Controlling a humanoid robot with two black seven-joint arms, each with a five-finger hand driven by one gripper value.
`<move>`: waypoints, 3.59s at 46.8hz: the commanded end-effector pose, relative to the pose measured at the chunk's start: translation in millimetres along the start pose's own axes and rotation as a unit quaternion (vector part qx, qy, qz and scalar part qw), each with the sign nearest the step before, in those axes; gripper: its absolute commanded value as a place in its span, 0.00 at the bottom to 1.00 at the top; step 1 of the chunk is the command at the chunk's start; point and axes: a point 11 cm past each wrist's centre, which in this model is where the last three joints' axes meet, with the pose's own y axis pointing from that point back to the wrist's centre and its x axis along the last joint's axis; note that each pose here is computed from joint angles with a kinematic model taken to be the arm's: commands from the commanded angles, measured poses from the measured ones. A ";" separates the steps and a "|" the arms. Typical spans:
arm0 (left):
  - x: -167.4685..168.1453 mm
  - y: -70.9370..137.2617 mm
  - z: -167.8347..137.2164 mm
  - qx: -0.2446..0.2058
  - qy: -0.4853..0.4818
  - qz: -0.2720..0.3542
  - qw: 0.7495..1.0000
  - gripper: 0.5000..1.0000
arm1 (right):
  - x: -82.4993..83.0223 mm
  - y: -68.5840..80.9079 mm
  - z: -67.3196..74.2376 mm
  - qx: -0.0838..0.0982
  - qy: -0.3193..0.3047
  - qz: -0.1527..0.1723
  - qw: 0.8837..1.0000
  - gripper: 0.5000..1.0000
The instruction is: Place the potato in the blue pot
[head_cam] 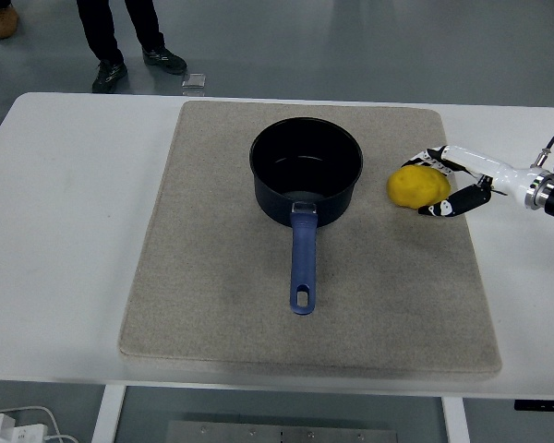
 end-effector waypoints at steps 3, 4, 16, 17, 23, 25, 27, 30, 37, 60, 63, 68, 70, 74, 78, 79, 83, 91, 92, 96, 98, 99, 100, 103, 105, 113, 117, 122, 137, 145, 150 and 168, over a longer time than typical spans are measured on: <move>-0.1 0.0 0.6 -0.001 0.000 0.000 1.000 1.00 | 26.5 0.5 -11.7 0.008 -0.005 0.012 1.000 0.00; 0.0 0.0 -0.3 0.000 0.000 0.000 1.000 1.00 | 31.4 1.2 -12.6 0.008 -0.005 0.015 1.000 0.00; -0.1 0.0 0.6 -0.001 0.000 0.000 1.000 1.00 | 98.3 23.1 -15.8 -0.005 -0.013 0.056 0.998 0.00; 0.0 0.0 -0.3 0.000 0.000 0.000 1.000 1.00 | 102.7 23.9 -17.3 -0.004 -0.016 0.059 0.998 0.00; 0.0 0.0 -0.3 0.000 0.000 0.000 1.000 1.00 | 114.7 23.4 -27.9 0.006 -0.020 0.065 0.998 0.00; 0.0 0.0 -0.3 0.000 0.000 0.000 1.000 1.00 | 114.7 23.4 -27.9 0.006 -0.020 0.065 0.998 0.00; 0.0 0.0 -0.3 0.000 0.000 0.000 1.000 1.00 | 114.9 22.8 -28.9 0.007 -0.019 0.064 0.998 0.00; 0.0 0.0 -0.3 0.000 0.000 0.000 1.000 1.00 | 114.7 22.2 -29.5 0.008 -0.020 0.064 0.998 0.00; 0.0 0.0 -0.3 0.000 0.000 0.000 1.000 1.00 | 115.8 15.1 -41.0 0.020 -0.017 0.061 0.998 0.00; 0.0 0.0 -0.3 0.000 0.000 0.000 1.000 1.00 | 68.8 -72.1 -158.1 0.134 0.008 -0.007 0.991 0.00; 0.0 0.0 -0.3 0.000 0.000 0.000 1.000 1.00 | 62.5 -80.2 -172.9 0.146 0.012 -0.014 0.989 0.00; 0.0 0.0 -0.3 0.000 0.000 0.000 1.000 1.00 | 54.9 -88.2 -182.8 0.147 0.016 -0.020 0.989 0.00; 0.0 0.0 -0.3 0.000 0.000 0.000 1.000 1.00 | 53.2 -88.9 -183.3 0.148 0.015 -0.021 0.989 0.00; 0.0 0.0 -0.3 0.000 0.000 0.000 1.000 1.00 | 50.1 -89.5 -180.7 0.146 0.013 -0.023 0.989 0.00; -0.1 0.0 0.6 -0.001 0.000 0.000 1.000 1.00 | 46.8 -90.1 -178.0 0.144 0.011 -0.025 0.989 0.00; 0.0 0.0 -0.3 0.000 0.000 0.000 1.000 1.00 | 45.5 -90.5 -177.6 0.144 0.010 -0.026 0.989 0.00; 0.0 0.0 -0.3 0.000 0.000 0.000 1.000 1.00 | 35.5 -94.1 -176.2 0.144 0.007 -0.032 0.989 0.00; 0.0 0.0 -0.3 0.000 0.000 0.000 1.000 1.00 | 12.9 -101.7 -173.3 0.143 0.003 -0.045 0.989 0.00; 0.0 0.0 -0.3 0.000 0.000 0.000 1.000 1.00 | 7.8 -103.7 -174.7 0.145 0.002 -0.049 0.988 0.00; 0.0 0.0 -0.3 0.000 0.000 0.000 1.000 1.00 | -6.0 -108.1 -174.2 0.145 -0.002 -0.059 0.988 0.00; -0.1 0.0 0.6 -0.001 0.000 0.000 1.000 1.00 | -7.0 -108.1 -172.1 0.144 -0.003 -0.058 0.988 0.00; 0.0 0.0 -0.3 0.000 0.000 0.000 1.000 1.00 | -8.1 -108.4 -172.0 0.144 -0.003 -0.058 0.988 0.00; 0.0 0.0 -0.3 0.000 0.000 0.000 1.000 1.00 | -8.7 -108.4 -171.2 0.143 -0.003 -0.058 0.988 0.00; 0.0 0.0 -0.3 0.000 0.000 0.000 1.000 1.00 | -11.9 -108.4 -167.6 0.140 -0.005 -0.059 0.988 0.00; 0.0 0.0 -0.3 0.000 0.000 0.000 1.000 1.00 | -15.1 -108.2 -164.2 0.137 -0.007 -0.060 0.989 0.00; 0.0 0.0 -0.3 0.000 0.000 0.000 1.000 1.00 | -13.4 -107.9 -163.2 0.136 -0.007 -0.057 0.989 0.00; -0.1 0.0 0.6 -0.001 0.000 0.000 1.000 1.00 | -12.9 -108.0 -163.2 0.137 -0.008 -0.054 0.989 0.00; 0.0 0.0 -0.3 0.000 0.000 0.000 1.000 1.00 | -11.2 -108.2 -162.7 0.136 -0.005 -0.044 0.990 0.44; 0.0 0.0 -0.3 0.000 0.000 0.000 1.000 1.00 | -11.7 -106.0 -154.8 0.130 -0.009 -0.042 0.991 0.86; 0.0 0.0 -0.3 0.000 0.000 0.000 1.000 1.00 | -9.5 -104.7 -152.6 0.128 -0.008 -0.039 0.991 0.86; -0.1 0.0 0.6 -0.001 0.000 0.000 1.000 1.00 | -9.1 -104.7 -152.2 0.127 -0.008 -0.039 0.991 0.86; -0.1 0.0 0.6 -0.001 0.000 0.000 1.000 1.00 | -6.0 -104.2 -150.3 0.125 -0.010 -0.034 0.992 0.86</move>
